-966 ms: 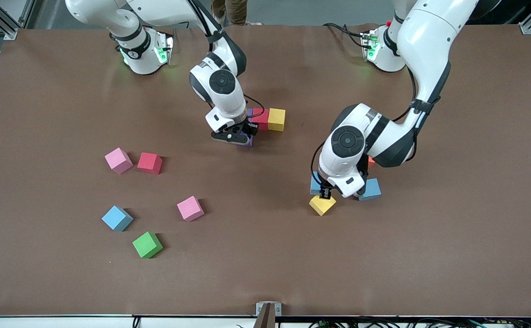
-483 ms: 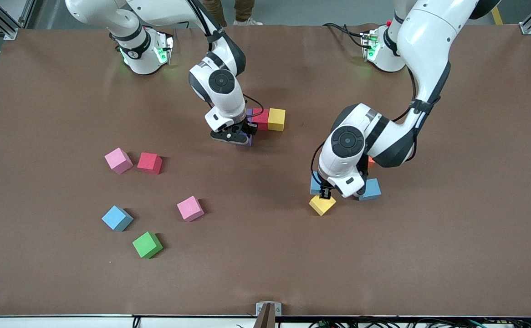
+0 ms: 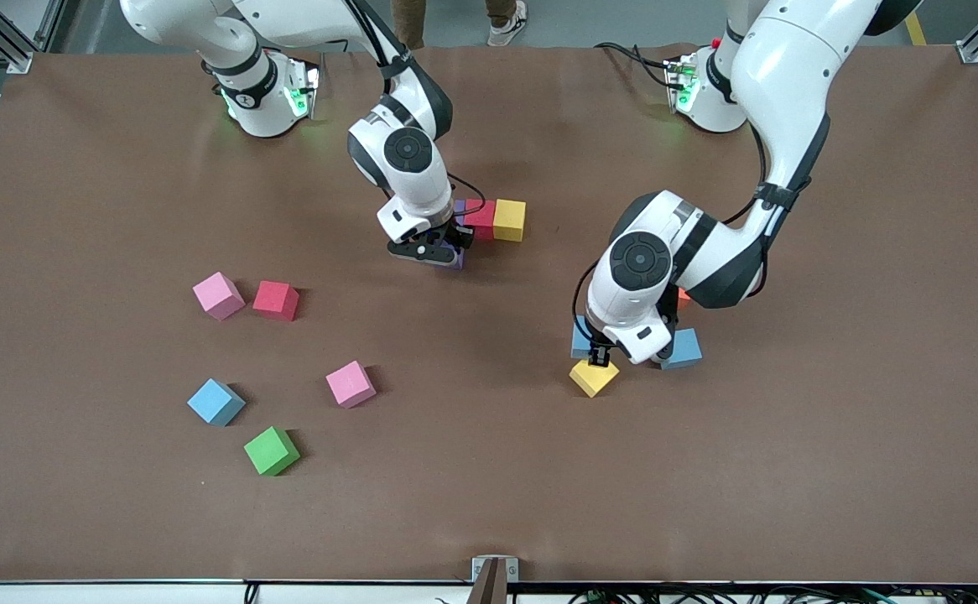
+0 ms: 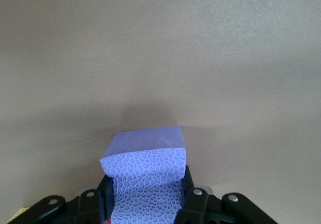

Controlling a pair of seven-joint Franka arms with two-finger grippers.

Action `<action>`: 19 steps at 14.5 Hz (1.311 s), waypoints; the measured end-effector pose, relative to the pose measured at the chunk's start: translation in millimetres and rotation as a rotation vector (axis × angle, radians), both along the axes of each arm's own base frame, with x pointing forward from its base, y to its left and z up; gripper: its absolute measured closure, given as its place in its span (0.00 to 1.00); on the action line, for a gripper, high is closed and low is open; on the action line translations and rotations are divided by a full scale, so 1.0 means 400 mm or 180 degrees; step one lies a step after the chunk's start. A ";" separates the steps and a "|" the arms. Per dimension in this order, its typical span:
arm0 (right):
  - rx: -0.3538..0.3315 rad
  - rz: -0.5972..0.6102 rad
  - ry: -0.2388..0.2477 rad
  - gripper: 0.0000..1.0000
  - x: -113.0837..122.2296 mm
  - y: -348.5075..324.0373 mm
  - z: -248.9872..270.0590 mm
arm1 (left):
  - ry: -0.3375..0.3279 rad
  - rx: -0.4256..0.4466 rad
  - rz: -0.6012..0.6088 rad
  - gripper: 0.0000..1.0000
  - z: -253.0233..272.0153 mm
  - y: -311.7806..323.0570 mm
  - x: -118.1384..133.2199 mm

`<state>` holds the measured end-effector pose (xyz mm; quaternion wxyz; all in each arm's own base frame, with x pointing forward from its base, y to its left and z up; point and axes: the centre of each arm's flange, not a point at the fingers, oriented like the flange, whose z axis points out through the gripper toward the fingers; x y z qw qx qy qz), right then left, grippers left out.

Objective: Arrange 11 blocks into digit 3

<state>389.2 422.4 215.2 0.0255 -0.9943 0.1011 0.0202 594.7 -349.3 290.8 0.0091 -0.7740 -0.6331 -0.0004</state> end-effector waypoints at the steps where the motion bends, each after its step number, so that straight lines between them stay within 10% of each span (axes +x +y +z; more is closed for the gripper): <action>1: 0.0000 0.0000 0.0000 0.47 0.000 0.000 0.000 | 0.0000 0.0000 0.0000 0.38 0.000 0.000 0.000; 19: -0.0014 -0.0001 0.0013 0.47 -0.018 0.007 -0.003 | 0.0003 0.0001 0.0000 0.38 -0.001 0.000 0.000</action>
